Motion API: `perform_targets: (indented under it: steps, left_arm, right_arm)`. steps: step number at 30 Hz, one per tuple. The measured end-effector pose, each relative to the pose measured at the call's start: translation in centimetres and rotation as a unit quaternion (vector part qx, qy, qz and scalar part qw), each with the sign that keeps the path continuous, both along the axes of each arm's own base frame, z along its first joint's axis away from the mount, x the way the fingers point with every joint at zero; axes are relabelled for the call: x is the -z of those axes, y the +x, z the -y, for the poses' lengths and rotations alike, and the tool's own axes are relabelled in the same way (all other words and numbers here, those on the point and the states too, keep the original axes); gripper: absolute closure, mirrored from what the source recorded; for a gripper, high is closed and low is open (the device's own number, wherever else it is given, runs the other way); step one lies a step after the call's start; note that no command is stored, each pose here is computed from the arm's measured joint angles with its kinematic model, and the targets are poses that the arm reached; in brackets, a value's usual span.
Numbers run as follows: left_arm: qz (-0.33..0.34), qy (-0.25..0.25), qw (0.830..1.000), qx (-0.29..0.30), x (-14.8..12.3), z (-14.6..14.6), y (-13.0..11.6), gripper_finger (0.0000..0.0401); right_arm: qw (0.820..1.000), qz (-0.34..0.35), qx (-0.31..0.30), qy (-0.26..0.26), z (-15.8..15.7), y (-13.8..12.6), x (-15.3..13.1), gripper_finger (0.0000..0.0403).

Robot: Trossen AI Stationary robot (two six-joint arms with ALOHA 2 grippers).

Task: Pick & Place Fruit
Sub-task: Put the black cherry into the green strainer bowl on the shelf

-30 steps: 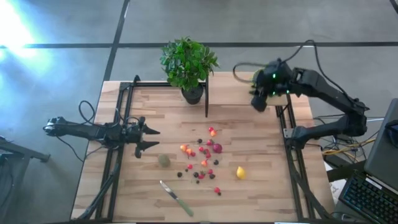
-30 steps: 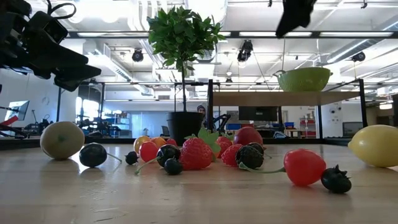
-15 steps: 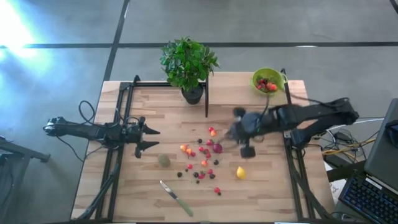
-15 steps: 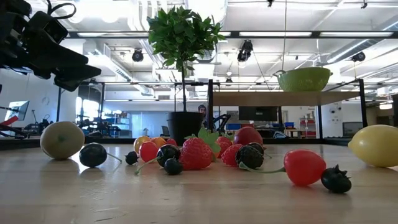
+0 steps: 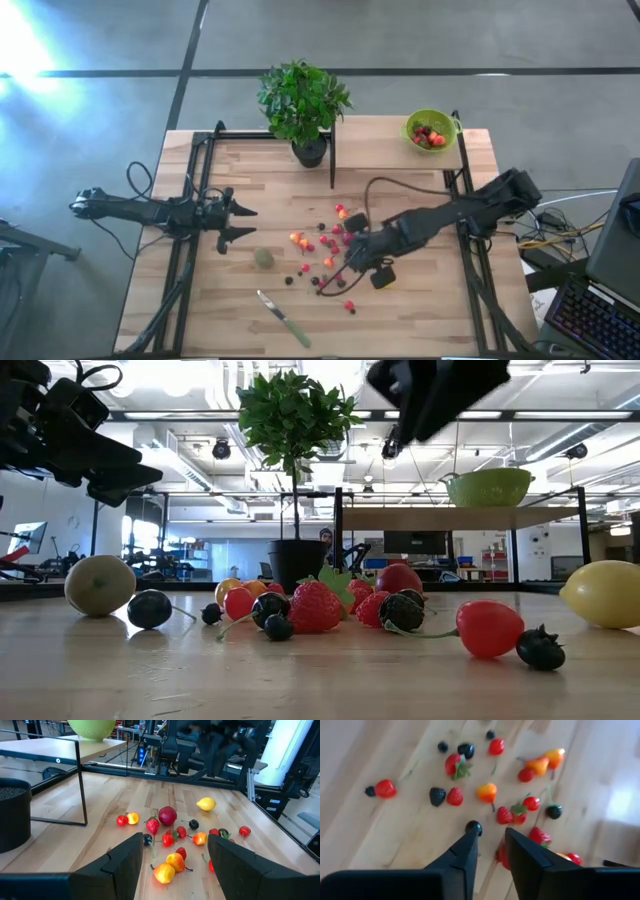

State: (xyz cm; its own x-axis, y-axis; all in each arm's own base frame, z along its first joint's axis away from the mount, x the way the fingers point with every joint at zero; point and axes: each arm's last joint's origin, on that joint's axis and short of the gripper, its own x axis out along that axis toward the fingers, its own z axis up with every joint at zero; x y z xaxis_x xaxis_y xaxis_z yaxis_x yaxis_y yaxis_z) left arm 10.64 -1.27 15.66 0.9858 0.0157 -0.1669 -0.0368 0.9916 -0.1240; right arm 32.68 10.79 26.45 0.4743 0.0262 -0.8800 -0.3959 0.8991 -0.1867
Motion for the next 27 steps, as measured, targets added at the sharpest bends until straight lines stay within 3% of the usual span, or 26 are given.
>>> perform_targets:
  steps: [11,27]
  left_arm:
    - [0.000,0.000,1.000,0.000,0.0,0.0,0.0,0.0172]
    - [0.000,0.000,1.000,0.000,0.0,0.0,0.0,0.0172]
  right_arm:
    - [0.998,-0.062,-0.013,-0.028,-0.7,2.0,4.8,0.0223]
    - [0.994,-0.101,0.002,-0.039,0.0,3.7,8.9,0.0176]
